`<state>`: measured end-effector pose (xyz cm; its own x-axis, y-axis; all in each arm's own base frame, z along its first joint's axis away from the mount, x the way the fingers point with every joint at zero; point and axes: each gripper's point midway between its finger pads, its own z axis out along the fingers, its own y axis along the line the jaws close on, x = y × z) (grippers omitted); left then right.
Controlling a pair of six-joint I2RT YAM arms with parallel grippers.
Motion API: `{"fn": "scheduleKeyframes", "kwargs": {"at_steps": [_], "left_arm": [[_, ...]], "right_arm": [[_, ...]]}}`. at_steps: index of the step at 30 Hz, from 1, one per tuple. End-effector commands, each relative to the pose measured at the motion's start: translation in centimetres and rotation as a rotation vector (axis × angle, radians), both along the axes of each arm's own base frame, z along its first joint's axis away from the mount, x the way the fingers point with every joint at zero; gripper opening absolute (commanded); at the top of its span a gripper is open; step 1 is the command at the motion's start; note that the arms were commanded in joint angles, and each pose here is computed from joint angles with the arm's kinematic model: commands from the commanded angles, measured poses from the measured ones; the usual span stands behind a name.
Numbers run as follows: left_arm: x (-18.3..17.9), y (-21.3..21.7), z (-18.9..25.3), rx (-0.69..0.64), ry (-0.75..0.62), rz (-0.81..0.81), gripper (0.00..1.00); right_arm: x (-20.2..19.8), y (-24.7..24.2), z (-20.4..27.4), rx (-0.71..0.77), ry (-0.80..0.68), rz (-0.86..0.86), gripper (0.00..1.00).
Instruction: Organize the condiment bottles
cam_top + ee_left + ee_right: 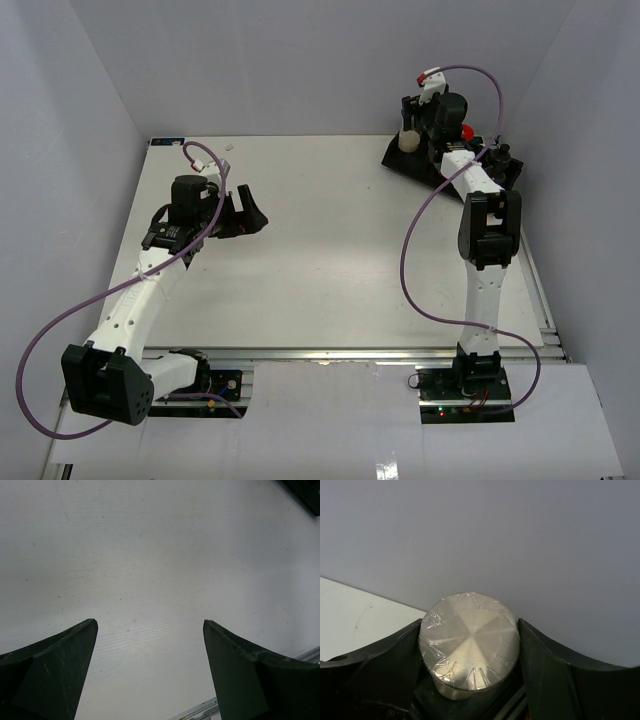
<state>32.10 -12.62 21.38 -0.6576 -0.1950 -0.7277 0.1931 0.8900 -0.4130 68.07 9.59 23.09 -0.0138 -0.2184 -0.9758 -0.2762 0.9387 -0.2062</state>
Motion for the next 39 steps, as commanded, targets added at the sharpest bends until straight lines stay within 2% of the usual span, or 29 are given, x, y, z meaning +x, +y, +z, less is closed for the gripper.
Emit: {"fn": "scheduleKeyframes", "kwargs": {"at_steps": [1, 11, 14, 15, 20, 23, 24, 29, 32, 36, 39], "left_arm": [[0.3, -0.3, 2.1, -0.029, -0.058, -0.012, 0.97], [0.5, -0.3, 2.4, -0.027, -0.066, -0.014, 0.97], [0.4, -0.3, 2.1, -0.024, -0.063, -0.014, 0.97], [0.4, -0.3, 2.1, -0.024, -0.064, -0.014, 0.97], [0.4, -0.3, 2.2, -0.024, -0.072, -0.016, 0.97], [0.3, -0.2, 2.5, -0.021, -0.078, -0.014, 0.97], [0.3, -0.2, 2.5, -0.023, -0.078, -0.015, 0.97], [0.1, -0.3, 2.5, -0.03, -0.074, -0.019, 0.97], [0.0, -0.5, 3.0, -0.04, -0.088, -0.026, 0.97], [0.1, -1.1, 4.0, -0.065, -0.099, -0.052, 0.97], [0.5, -1.7, 4.4, -0.081, -0.093, -0.078, 0.98]], "right_arm": [[1.3, -0.5, 7.2, -0.001, -0.233, -0.015, 0.08], [2.8, -1.3, 3.2, 0.003, -0.203, -0.042, 0.08], [2.7, -1.6, 2.5, 0.023, -0.195, -0.056, 0.13], [2.4, -1.5, 1.4, 0.026, -0.182, -0.057, 0.17], [1.6, -1.8, 0.6, 0.037, -0.177, -0.072, 0.48], [1.3, -1.9, 0.7, 0.033, -0.174, -0.073, 0.78], [1.3, -2.0, 0.8, 0.03, -0.171, -0.074, 0.84], [1.0, -2.0, 2.1, 0.025, -0.165, -0.073, 0.96], [0.3, -1.9, 3.3, 0.027, -0.156, -0.062, 0.9], [-1.9, -2.6, 5.4, 0.055, -0.149, -0.1, 0.9], [-3.4, -3.6, 6.2, 0.094, -0.068, -0.164, 0.9]]}}
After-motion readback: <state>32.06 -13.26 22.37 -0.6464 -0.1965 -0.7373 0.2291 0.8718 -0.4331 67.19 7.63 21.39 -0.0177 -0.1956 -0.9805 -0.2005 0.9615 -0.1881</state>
